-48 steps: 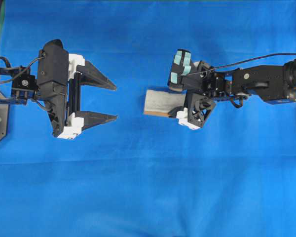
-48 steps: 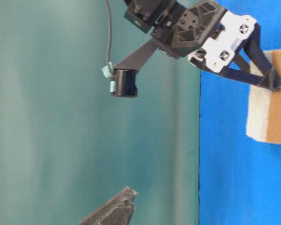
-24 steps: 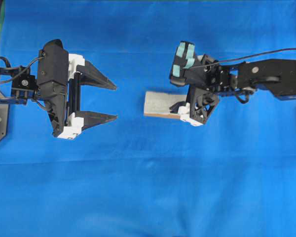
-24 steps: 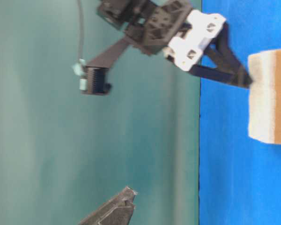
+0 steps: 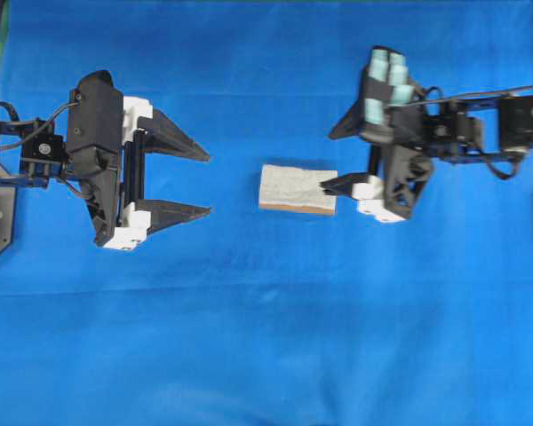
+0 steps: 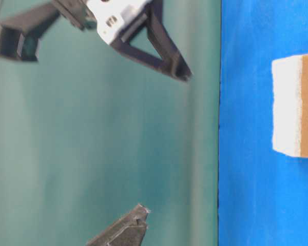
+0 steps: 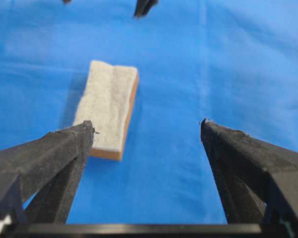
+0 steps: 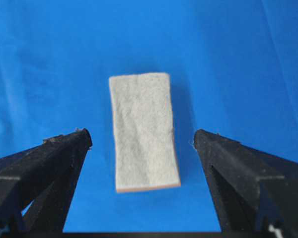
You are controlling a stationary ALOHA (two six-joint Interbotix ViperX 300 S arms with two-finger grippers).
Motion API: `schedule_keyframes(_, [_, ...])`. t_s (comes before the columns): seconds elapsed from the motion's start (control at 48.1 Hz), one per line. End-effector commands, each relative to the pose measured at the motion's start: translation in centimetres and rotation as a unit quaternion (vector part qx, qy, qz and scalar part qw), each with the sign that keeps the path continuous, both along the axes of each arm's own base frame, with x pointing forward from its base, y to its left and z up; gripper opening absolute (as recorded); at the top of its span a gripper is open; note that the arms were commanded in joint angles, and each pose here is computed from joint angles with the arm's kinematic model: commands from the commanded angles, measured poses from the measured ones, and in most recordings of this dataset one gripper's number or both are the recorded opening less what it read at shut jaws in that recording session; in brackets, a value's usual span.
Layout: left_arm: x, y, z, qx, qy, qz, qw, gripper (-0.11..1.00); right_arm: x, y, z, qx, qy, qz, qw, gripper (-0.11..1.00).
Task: Hand over the sponge with the left arm and wipe it with the right arm.
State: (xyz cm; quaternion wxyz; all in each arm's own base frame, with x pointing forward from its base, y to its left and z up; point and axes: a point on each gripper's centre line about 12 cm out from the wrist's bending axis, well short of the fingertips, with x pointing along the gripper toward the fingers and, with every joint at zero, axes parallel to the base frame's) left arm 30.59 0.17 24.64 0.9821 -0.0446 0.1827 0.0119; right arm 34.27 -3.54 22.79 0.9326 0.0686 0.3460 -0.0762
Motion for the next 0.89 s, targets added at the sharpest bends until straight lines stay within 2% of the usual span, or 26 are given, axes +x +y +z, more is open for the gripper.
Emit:
schedule_keyframes(0.0, [0.0, 0.0, 1.1, 0.000, -0.018, -0.001, 0.9998, 0.85, -1.1, 0.0, 1.9, -0.004, -0.030, 0.000, 0.9995, 0.76])
schedule_keyframes(0.104, [-0.4, 0.0, 1.5, 0.001, -0.026, -0.001, 0.9997, 0.85, -2.6, 0.2, 2.4, -0.005, -0.043, 0.001, 0.9991, 0.76])
schedule_keyframes(0.395, [-3.1, 0.0, 2.7, -0.002, -0.058, 0.001, 0.9983, 0.85, -7.9, 0.7, 5.2, -0.012, -0.118, 0.001, 0.9929, 0.76])
schedule_keyframes(0.645, [-7.0, -0.1, 4.2, -0.001, -0.088, 0.000, 0.9961, 0.85, -12.3, 1.1, 6.6, -0.017, -0.166, -0.001, 0.9859, 0.76])
schedule_keyframes(0.874, [-10.8, -0.1, 4.3, 0.001, -0.103, -0.002, 0.9946, 0.85, -15.3, 1.4, 5.9, -0.019, -0.183, -0.002, 0.9829, 0.76])
